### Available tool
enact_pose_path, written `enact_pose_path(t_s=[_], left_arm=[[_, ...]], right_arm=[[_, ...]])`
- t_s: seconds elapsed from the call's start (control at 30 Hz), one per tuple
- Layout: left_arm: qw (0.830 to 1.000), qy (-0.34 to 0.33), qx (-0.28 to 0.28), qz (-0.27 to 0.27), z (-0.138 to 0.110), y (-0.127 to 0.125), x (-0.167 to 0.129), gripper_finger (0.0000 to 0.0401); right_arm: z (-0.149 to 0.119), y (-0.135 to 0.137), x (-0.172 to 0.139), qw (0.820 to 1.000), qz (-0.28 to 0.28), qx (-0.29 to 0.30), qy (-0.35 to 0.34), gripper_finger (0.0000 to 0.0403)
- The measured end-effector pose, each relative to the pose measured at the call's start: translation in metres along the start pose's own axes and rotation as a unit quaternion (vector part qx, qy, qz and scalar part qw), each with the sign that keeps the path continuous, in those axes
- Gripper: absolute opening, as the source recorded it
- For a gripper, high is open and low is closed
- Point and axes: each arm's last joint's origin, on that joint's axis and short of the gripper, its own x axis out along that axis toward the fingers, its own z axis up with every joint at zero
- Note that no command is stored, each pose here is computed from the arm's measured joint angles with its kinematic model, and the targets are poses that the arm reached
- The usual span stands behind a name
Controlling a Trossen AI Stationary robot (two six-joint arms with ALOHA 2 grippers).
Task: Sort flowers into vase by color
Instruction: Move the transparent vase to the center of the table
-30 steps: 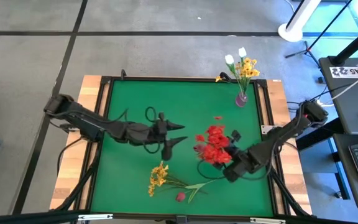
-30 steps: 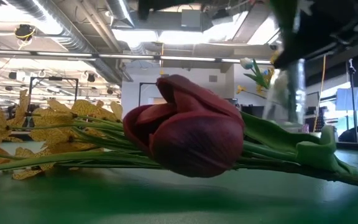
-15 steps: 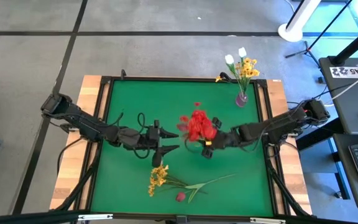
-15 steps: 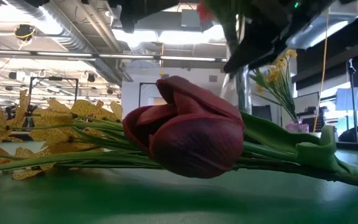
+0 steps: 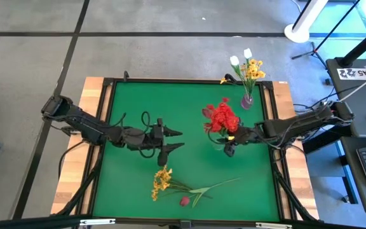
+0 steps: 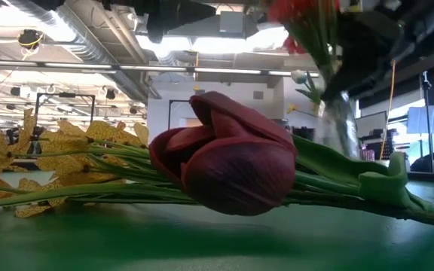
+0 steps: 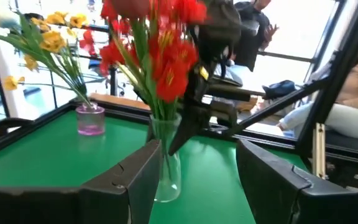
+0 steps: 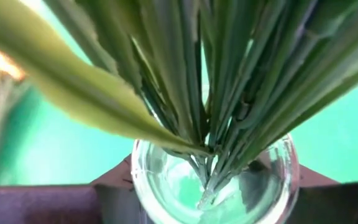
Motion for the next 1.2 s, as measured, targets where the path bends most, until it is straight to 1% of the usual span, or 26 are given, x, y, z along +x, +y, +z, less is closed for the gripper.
enact_pose_path(t_s=[0.17, 0.23, 0.33, 0.57, 0.67, 0.87, 1.07, 1.2], left_arm=[[1.000, -0.002, -0.007, 0.015, 0.001, 0.009, 0.004, 0.0203], [1.000, -0.001, -0.013, 0.016, 0.002, 0.012, 0.006, 0.0203], [1.000, -0.002, -0.016, 0.023, 0.002, 0.016, 0.007, 0.0203], [0.999, -0.002, -0.020, 0.025, 0.002, 0.018, 0.008, 0.0203], [0.999, 0.002, -0.026, 0.025, 0.001, 0.018, 0.008, 0.0203], [0.999, 0.006, -0.029, 0.026, 0.001, 0.018, 0.008, 0.0203], [0.999, 0.008, -0.032, 0.025, 0.000, 0.017, 0.008, 0.0203], [0.999, 0.010, -0.031, 0.024, -0.001, 0.017, 0.007, 0.0203]], right_arm=[[-0.026, -0.008, 0.005, 0.999, -0.025, 0.013, 0.022, 0.0171], [-0.029, -0.008, 0.007, 0.999, -0.030, 0.015, 0.012, 0.0171], [-0.032, -0.007, 0.008, 0.999, -0.032, 0.004, 0.001, 0.0173], [-0.032, -0.008, 0.008, 0.999, -0.038, 0.003, -0.002, 0.0237], [-0.031, -0.007, 0.008, 0.999, -0.034, 0.004, -0.004, 0.0255], [-0.021, -0.001, 0.006, 1.000, 0.000, 0.010, -0.016, 0.0276], [-0.012, 0.003, 0.001, 1.000, 0.009, 0.005, -0.022, 0.0291], [-0.011, 0.003, -0.001, 1.000, 0.008, 0.001, -0.007, 0.0293]])
